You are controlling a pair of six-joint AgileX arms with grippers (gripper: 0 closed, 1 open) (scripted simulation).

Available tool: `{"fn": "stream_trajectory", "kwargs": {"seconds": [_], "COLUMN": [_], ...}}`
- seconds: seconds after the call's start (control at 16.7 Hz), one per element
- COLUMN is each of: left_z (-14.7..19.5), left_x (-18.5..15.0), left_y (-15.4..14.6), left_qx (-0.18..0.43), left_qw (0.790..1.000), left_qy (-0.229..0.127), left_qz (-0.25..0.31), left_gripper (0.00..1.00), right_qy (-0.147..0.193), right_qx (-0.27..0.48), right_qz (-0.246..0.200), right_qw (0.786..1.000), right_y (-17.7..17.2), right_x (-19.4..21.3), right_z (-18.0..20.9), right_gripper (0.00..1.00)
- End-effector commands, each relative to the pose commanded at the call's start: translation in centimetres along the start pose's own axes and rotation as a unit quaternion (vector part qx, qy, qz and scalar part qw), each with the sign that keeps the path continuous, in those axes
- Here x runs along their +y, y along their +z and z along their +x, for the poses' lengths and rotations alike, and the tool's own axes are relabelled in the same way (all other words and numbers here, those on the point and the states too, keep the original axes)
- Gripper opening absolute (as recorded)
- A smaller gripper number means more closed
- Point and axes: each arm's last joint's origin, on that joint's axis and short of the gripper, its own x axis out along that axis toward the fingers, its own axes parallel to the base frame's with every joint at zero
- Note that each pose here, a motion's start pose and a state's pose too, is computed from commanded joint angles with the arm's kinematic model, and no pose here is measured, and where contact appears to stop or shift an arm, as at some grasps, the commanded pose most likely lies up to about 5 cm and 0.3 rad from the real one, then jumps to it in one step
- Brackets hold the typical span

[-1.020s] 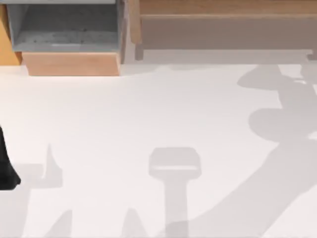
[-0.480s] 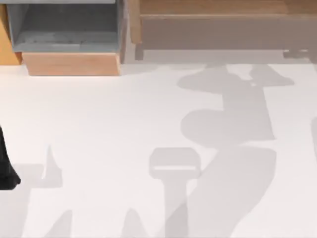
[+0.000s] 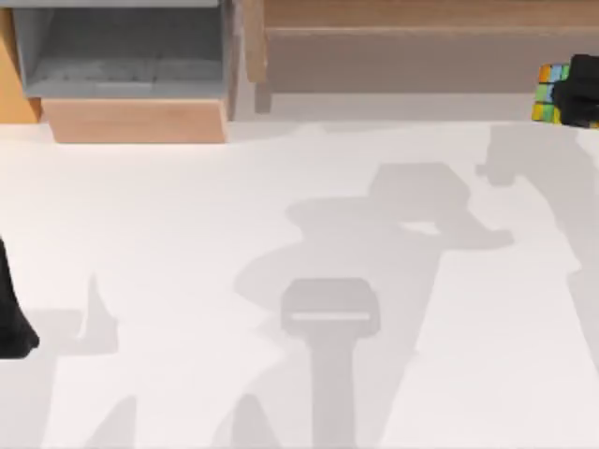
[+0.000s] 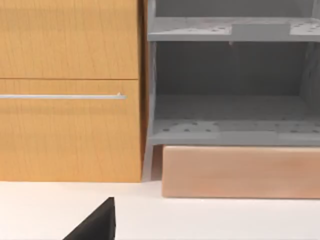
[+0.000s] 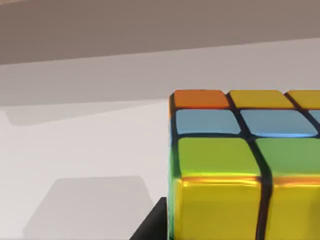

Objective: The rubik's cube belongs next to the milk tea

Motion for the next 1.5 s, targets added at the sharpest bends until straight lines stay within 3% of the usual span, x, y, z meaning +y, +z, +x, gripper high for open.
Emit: {"fn": "stream_trajectory", "kwargs": {"seconds": [0.18, 0.36, 0.54, 0.9, 1.32, 1.5], "left_z": [0.0, 0.0, 0.0, 0.0, 0.0, 0.0], "left_x": [0.0, 0.0, 0.0, 0.0, 0.0, 0.0], "left_y": [0.0, 0.0, 0.0, 0.0, 0.0, 0.0], "left_qx": [0.000, 0.000, 0.000, 0.000, 0.000, 0.000], "left_qw": [1.000, 1.000, 1.000, 1.000, 1.000, 1.000], "left_qy": [0.000, 0.000, 0.000, 0.000, 0.000, 0.000], "left_qz": [0.000, 0.000, 0.000, 0.000, 0.000, 0.000], "left_gripper": [1.00, 1.00, 1.00, 1.00, 1.00, 1.00], "right_qy": [-0.024, -0.064, -0.102, -0.137, -0.135, -0.120], "right_qx": [0.151, 0.279, 0.359, 0.403, 0.401, 0.404], "right_qz": [0.024, 0.028, 0.017, -0.007, -0.005, -0.016], "right_qw": [0.988, 0.958, 0.927, 0.905, 0.906, 0.907], "right_y": [-5.3, -10.0, -13.1, -15.1, -15.1, -15.8], "right_x": [2.0, 3.1, 3.6, 4.0, 4.0, 4.4], "right_z": [-2.0, -4.8, -7.8, -11.2, -11.2, -11.1], "right_gripper": [0.00, 0.00, 0.00, 0.00, 0.00, 0.00]}}
